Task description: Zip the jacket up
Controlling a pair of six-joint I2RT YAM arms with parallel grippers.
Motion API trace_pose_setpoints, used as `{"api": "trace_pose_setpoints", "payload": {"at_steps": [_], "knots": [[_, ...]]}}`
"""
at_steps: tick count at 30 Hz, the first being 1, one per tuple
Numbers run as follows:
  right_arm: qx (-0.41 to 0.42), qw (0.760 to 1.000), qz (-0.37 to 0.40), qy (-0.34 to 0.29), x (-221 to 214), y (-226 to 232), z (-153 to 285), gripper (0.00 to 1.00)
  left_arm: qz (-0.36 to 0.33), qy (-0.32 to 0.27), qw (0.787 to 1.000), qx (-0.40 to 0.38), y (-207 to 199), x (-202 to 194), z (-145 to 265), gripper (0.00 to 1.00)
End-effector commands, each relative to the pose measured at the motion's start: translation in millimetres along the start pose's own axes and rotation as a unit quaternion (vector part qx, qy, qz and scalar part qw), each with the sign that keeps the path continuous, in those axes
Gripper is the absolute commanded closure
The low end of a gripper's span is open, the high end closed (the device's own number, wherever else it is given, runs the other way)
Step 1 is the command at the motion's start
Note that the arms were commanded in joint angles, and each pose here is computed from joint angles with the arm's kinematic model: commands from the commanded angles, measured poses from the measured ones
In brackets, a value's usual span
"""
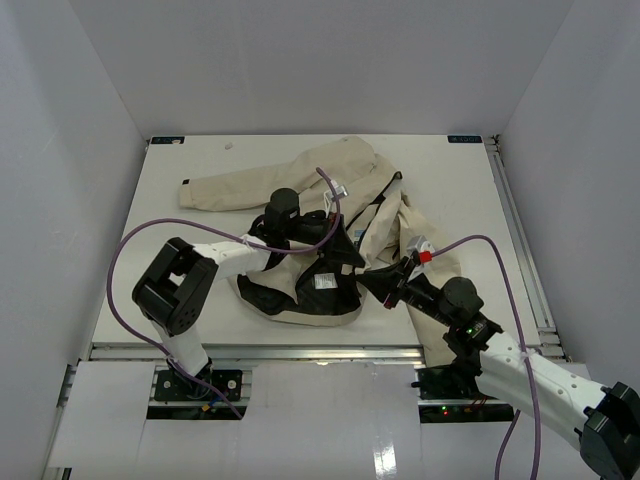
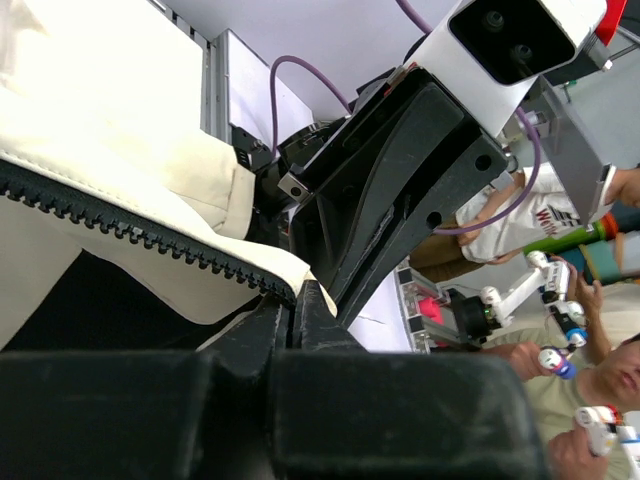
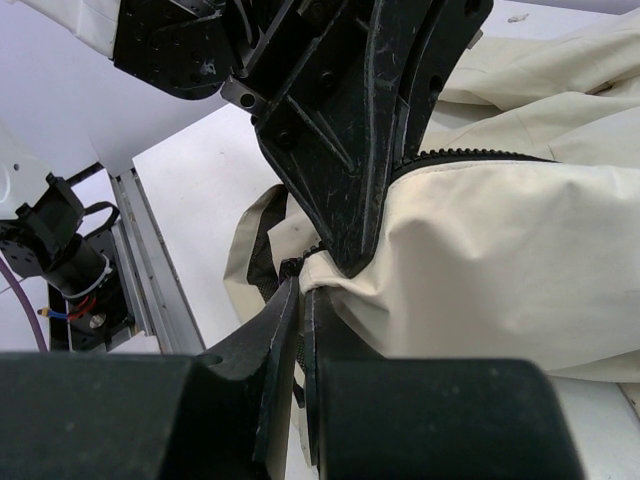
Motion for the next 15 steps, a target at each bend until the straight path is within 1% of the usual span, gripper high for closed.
{"api": "trace_pose_setpoints", "payload": {"at_steps": [1, 3, 5, 6, 8, 9, 11, 12, 15], "knots": [[0.024, 0.999, 0.015, -0.036, 14, 7, -3, 0.92, -0.039, -0.017, 0.999, 0.005, -12, 12, 10, 0.72], [0.021, 0.999, 0.012, -0.033, 11, 5, -2, 0.92, -0.035, -0.034, 0.998, 0.042, -7, 19, 24, 0.55], [0.022, 0.999, 0.008, -0.03, 8, 5, -1, 0.92, -0.024, -0.038, 0.994, 0.097, -3, 22, 40, 0.42], [0.02, 0.999, 0.0, -0.029, 6, 4, 0, 0.92, -0.026, -0.056, 0.988, 0.145, 6, 30, 49, 0.41], [0.011, 0.999, -0.01, -0.032, 1, 2, 4, 0.92, -0.014, -0.037, 0.971, 0.235, 17, 26, 61, 0.41], [0.001, 0.999, -0.02, -0.035, -2, -1, 5, 0.92, -0.009, -0.03, 0.955, 0.295, 24, 25, 67, 0.41], [-0.012, 0.999, -0.033, -0.038, -8, -5, 9, 0.92, 0.001, -0.022, 0.911, 0.413, 36, 20, 83, 0.43], [-0.021, 0.998, -0.038, -0.039, -13, -9, 13, 0.92, 0.011, -0.008, 0.899, 0.437, 36, 13, 88, 0.43], [-0.049, 0.996, -0.052, -0.051, -19, -16, 17, 0.92, 0.004, 0.012, 0.867, 0.498, 33, 2, 102, 0.43]]}}
Point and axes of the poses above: each gripper's point midway between its finger pads, its own z axis back along the fingers, its own y axis along the line the jaws close on, x = y × z, the point moved 8 cm from there along z, back along the fingers, and after that the axes turned 14 degrees about -z, right-handed, at the moved point
